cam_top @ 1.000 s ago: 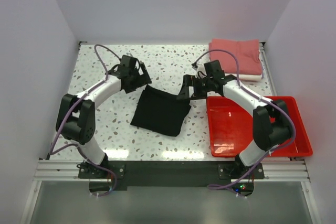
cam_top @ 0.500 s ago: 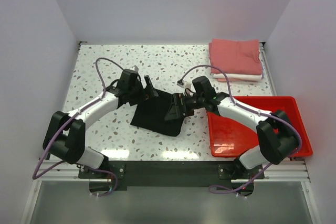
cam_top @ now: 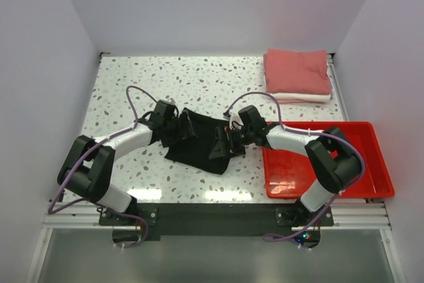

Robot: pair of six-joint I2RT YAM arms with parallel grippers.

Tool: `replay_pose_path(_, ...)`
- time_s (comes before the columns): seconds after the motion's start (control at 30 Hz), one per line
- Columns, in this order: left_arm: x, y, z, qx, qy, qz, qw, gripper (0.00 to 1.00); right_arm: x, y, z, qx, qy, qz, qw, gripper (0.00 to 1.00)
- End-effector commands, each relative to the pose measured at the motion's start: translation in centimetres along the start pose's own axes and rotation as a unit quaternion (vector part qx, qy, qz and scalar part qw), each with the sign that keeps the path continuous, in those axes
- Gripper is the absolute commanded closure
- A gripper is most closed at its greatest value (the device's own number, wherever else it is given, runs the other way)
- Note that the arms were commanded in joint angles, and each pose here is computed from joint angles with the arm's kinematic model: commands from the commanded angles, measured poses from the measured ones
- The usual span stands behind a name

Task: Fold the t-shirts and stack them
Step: Fold the tshirt

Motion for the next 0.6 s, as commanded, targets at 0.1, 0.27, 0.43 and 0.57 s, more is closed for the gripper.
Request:
replay_pose_path(0.1,0.7,1.5,-0.3,-0.038,-0.008,-0.002,0.999,0.0,-0.2,-2.0,0.0,0.049,-0.004,-0.012,0.999,0.01)
replay_pose_path(0.27,0.0,1.1,-3.1,-0.041,-0.029,-0.003,0.999,0.0,-2.1,1.8,-3.0,0.041,-0.049,-0.075,0.995,0.01)
replay_pose_path(0.43,-1.8,0.8,-8.2,-0.046,-0.11,-0.016,0.993,0.0,-3.0,5.5,-7.0,0.017,-0.123,-0.124,0.985,0.01)
replay_pose_path(0.57,-2.6,1.9,-11.3,-0.087,-0.161,-0.039,0.982,0.0,-4.3,6.9,-8.7,0.001,-0.205,-0.114,0.972,0.01)
Point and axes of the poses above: each gripper's point midway between its finger pads, its own z axis out along the fingers, its own y axis along the line the jaws close on, x = y × z, the point moved 4 cm from there along -z, back along the fingers, and after that the axes turned 9 degrees about z, right-handed, at the moved point
